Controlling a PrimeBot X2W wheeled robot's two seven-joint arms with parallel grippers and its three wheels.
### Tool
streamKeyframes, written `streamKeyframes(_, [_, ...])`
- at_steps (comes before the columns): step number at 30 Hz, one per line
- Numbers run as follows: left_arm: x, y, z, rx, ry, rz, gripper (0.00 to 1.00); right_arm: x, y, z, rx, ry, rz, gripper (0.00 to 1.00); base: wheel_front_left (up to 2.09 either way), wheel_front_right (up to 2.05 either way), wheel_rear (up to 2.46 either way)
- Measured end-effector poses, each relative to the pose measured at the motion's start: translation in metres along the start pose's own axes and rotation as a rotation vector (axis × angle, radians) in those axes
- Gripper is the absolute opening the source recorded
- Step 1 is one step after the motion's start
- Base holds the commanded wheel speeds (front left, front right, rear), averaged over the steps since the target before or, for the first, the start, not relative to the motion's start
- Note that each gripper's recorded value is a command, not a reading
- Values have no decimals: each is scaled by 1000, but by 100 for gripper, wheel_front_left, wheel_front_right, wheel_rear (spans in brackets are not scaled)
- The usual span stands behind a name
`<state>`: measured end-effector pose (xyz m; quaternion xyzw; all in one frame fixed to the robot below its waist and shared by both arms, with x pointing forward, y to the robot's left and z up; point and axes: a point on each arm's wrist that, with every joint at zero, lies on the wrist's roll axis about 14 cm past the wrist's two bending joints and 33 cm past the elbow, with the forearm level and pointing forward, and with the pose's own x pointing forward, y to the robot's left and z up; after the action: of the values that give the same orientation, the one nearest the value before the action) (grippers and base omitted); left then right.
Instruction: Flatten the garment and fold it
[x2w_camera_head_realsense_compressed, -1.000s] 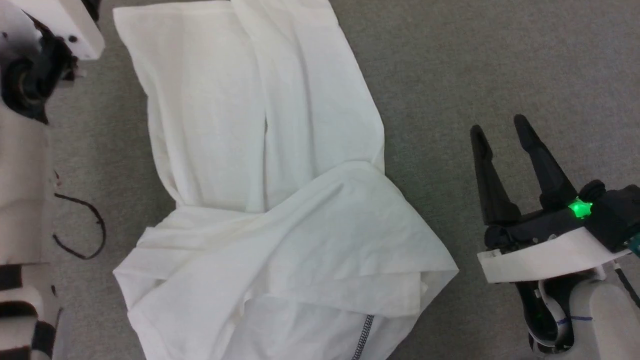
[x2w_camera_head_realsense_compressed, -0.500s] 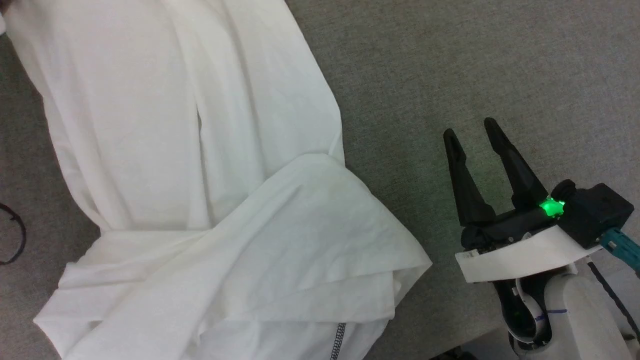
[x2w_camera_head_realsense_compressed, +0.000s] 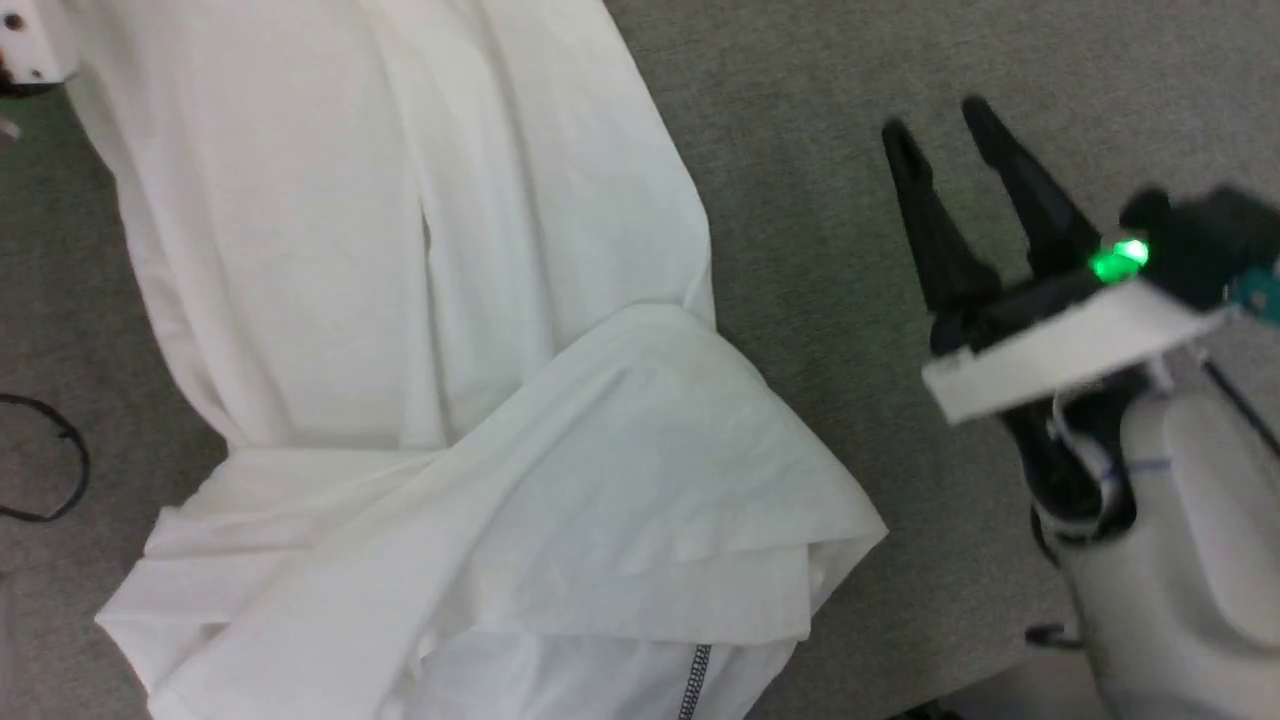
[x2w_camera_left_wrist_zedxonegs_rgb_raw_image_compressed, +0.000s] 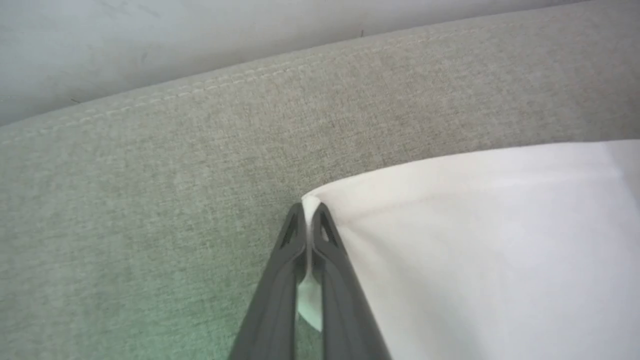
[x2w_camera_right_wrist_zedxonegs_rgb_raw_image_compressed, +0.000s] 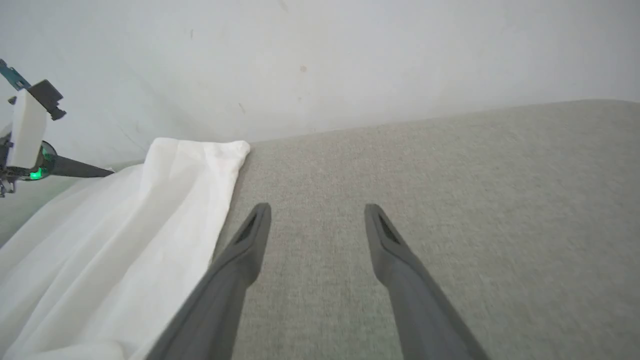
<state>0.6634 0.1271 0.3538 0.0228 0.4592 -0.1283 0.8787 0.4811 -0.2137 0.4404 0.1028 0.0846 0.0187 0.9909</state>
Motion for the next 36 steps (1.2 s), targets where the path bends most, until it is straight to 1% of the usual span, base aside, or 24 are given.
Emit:
streamKeyframes(3, [-5, -1, 8, 15, -94, 7, 0, 30, 4, 1, 38, 60, 44, 100, 0, 0, 0])
streamKeyframes(6, [-12, -5, 16, 27, -184, 2, 0, 63, 13, 4, 49, 123, 95, 100, 0, 0, 0])
streamKeyframes(11, [-30, -12, 35, 51, -324, -15, 0, 109, 40, -4, 53, 279, 179, 100, 0, 0, 0])
streamKeyframes(15, [-46, -14, 51, 65, -412, -25, 0, 140, 62, -9, 42, 385, 225, 100, 0, 0, 0])
streamKeyframes(19, [-55, -11, 54, 70, -452, -28, 0, 168, 81, -13, 24, 451, 248, 100, 0, 0, 0])
streamKeyframes(25, [-64, -1, 58, 77, -496, -17, 0, 194, 102, -39, 18, 564, 262, 100, 0, 0, 0])
streamKeyframes(30, [-59, 8, 47, 88, -482, -7, 0, 199, 113, -77, 11, 702, 268, 100, 0, 0, 0])
streamKeyframes(32, [-54, 9, 42, 91, -472, -8, 0, 204, 116, -82, 8, 738, 269, 100, 0, 0, 0])
streamKeyframes(34, [-51, 11, 38, 96, -462, -9, 0, 203, 116, -90, -8, 808, 265, 100, 0, 0, 0])
streamKeyframes(35, [-50, 12, 38, 95, -459, -9, 0, 203, 115, -91, -13, 839, 262, 78, 0, 0, 0])
streamKeyframes(36, [-49, 13, 37, 96, -456, -6, 0, 202, 114, -93, -21, 873, 259, 16, 0, 0, 0])
